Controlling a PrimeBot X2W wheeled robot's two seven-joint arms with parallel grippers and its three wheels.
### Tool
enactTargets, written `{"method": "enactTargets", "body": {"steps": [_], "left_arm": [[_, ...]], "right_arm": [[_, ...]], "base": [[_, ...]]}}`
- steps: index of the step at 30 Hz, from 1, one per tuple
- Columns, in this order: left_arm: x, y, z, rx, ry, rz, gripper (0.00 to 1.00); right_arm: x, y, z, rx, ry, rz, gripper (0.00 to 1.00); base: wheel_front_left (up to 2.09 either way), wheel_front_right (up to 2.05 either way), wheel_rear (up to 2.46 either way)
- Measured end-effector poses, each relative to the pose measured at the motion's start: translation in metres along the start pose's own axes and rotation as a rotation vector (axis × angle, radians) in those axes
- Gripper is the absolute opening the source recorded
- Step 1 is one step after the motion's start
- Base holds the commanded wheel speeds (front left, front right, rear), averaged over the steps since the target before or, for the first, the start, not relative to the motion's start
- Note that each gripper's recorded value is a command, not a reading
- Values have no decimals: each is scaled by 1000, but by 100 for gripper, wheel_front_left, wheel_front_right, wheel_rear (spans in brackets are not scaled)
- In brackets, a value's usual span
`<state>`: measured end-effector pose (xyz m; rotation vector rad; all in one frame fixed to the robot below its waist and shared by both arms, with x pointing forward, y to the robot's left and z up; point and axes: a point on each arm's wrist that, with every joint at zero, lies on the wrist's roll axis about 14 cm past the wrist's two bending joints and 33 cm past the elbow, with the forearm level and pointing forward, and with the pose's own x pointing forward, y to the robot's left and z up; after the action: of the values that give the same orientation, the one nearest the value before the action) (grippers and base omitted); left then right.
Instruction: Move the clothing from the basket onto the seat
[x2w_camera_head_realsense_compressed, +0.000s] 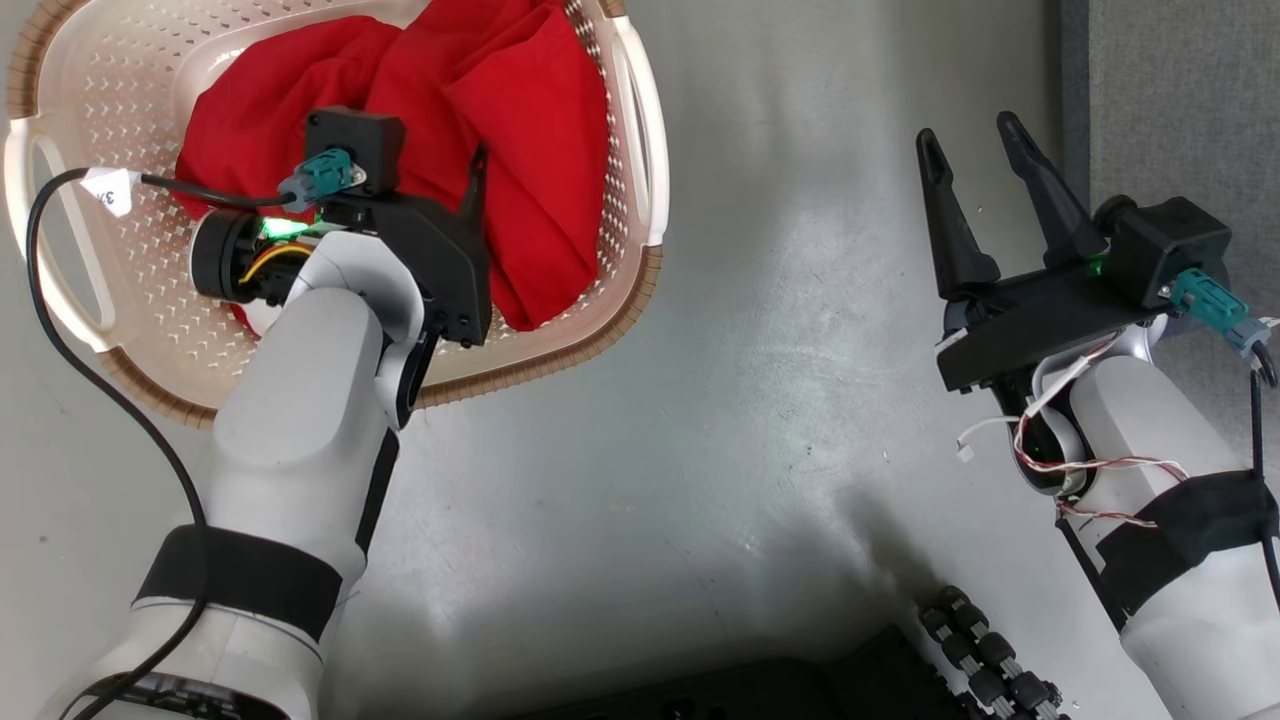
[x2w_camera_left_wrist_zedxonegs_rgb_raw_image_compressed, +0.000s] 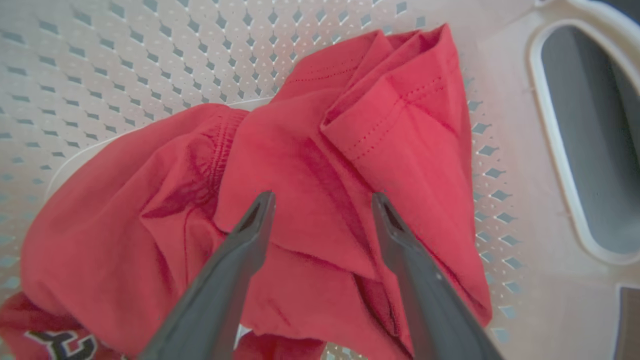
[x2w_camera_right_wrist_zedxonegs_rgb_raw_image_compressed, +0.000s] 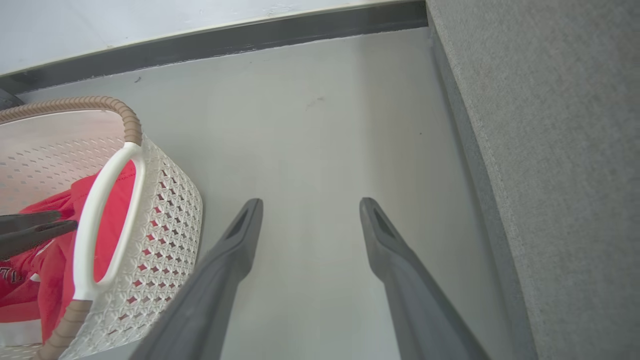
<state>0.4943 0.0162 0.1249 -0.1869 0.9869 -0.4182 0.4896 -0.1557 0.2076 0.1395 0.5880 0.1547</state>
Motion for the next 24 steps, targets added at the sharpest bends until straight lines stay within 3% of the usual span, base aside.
{"method": "enactTargets", "body": {"steps": [13, 24], "left_arm": [[4, -1, -27, -85, 127, -8, 100], [13, -10, -28, -131, 139, -48, 100]], "right_arm": [[0, -1, -9, 9, 19, 2, 100], [0, -1, -17, 30, 36, -5, 100]], "base": [[0, 0, 0], [0, 0, 0]]}}
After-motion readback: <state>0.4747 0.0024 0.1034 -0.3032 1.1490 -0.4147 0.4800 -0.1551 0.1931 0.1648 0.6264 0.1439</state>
